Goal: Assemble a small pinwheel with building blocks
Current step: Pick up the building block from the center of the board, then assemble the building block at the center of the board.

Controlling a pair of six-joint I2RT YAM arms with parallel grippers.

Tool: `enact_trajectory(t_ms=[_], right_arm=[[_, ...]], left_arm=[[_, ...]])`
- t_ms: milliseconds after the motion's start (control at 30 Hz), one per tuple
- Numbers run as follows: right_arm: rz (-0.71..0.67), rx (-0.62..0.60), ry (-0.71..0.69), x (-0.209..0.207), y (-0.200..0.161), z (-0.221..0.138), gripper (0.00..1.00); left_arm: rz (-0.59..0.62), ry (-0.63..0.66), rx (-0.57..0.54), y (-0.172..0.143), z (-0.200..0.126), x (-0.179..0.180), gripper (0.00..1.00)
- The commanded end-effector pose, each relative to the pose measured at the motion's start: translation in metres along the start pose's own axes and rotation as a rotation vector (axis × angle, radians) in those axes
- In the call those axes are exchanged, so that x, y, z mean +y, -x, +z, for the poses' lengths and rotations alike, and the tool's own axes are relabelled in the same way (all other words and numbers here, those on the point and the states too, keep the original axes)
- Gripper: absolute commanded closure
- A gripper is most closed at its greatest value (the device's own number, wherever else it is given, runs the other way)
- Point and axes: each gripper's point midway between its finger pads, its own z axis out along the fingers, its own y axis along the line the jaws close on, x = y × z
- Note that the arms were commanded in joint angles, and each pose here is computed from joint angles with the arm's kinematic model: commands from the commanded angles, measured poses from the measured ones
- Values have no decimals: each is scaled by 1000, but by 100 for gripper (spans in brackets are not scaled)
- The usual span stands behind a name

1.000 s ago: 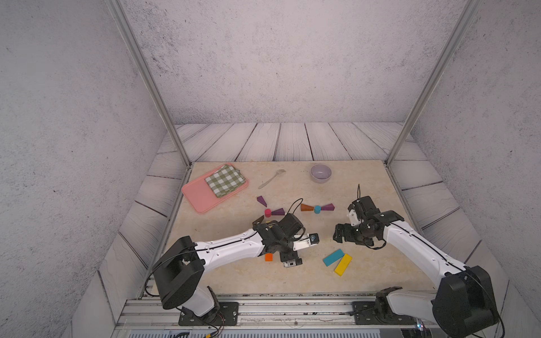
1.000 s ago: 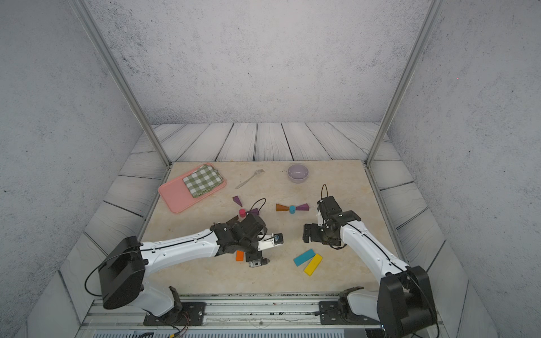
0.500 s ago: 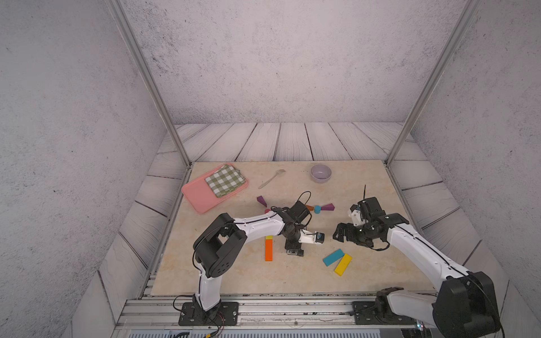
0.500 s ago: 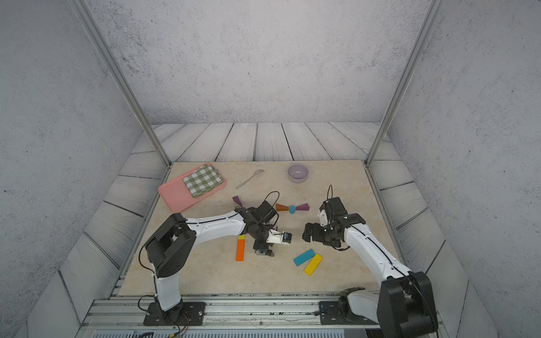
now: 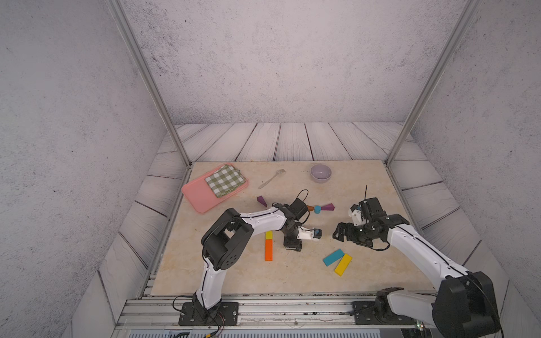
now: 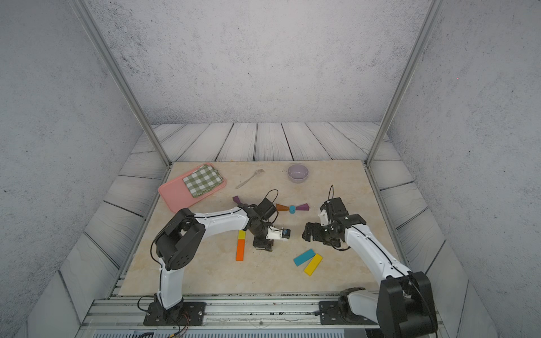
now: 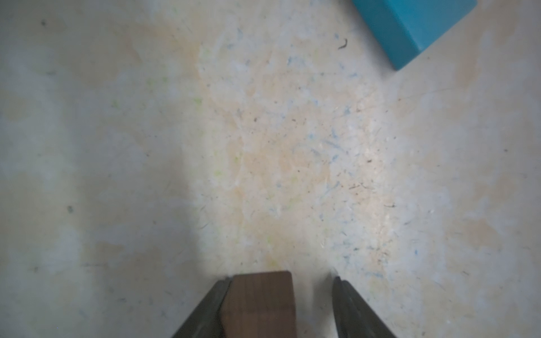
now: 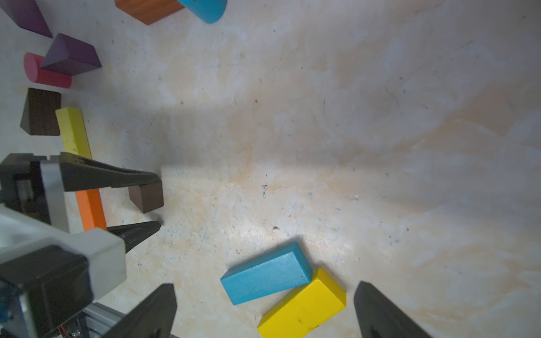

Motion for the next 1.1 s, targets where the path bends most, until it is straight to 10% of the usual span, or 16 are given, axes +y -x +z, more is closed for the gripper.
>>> enact_trajectory(t_ms=[0,267,700,1067], right_arm=[[-10,2,13,0,-2,1,1],[-7,-11,11,-1,0,0,1],[0,-75,-1,-3,4,-7,1],[-13,-104,1,-4,4,-9,1]], left_arm=[[-63,-19,15,0,0,4,56],[-384,43,-84,21,-27,35,89],[-1493,-200,-591,66,-34,89,86],[-1625,-142,-528,78,-1,65,83]])
